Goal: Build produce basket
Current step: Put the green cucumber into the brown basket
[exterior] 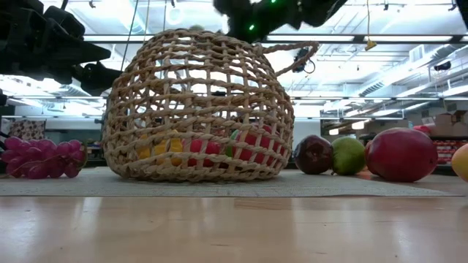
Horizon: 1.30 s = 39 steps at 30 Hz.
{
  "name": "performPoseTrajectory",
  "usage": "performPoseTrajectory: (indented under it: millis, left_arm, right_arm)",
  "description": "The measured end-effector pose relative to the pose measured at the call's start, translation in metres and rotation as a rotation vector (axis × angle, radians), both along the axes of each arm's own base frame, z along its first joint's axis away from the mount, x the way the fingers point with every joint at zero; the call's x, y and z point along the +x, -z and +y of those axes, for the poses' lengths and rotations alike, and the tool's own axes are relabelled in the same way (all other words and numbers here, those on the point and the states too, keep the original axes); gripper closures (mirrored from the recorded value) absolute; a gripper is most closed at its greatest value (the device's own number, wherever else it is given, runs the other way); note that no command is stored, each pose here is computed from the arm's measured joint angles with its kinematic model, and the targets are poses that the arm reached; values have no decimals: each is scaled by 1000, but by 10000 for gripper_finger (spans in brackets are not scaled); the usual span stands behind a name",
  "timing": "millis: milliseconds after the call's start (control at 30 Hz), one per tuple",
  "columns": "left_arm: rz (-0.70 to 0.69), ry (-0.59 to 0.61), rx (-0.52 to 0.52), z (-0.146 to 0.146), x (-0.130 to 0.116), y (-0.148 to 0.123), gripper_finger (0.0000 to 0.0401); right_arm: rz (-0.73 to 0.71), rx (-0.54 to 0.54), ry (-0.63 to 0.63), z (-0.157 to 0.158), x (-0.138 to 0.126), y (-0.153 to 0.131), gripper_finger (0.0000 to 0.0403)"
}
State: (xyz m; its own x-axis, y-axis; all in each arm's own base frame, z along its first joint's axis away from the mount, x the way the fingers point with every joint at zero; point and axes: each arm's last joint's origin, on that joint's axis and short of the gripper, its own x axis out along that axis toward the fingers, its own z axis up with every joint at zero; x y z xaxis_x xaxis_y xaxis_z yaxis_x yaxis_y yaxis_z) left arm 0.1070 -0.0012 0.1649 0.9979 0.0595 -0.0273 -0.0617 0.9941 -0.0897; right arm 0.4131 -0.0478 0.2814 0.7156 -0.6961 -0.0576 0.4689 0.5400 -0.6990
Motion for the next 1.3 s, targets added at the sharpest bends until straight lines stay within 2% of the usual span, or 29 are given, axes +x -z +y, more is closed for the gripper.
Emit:
performPoseTrajectory:
  millis: [333,467,633,900,1000,1100,1300]
  left_arm:
    - [-2,0,0,0,0,0,15]
    - [-3,0,1,0,0,0,15]
    - [-3,0,1,0,0,0,15]
    - [-2,0,0,0,0,0,15]
    - [0,-1,1,0,0,0,15]
    - [-1,-1,0,0,0,0,15]
    - [3,0,0,0,0,0,15]
  right_arm:
    - [157,-12,-76,0,23,47,243]
    - [214,32,-108,1,22,55,243]
    - [205,92,-157,2,22,57,243]
    - [178,126,-132,2,21,57,243]
    - [83,206,-79,-1,21,56,243]
    - [44,293,-92,-4,20,58,243]
    - [136,563,-141,-19,23,51,243]
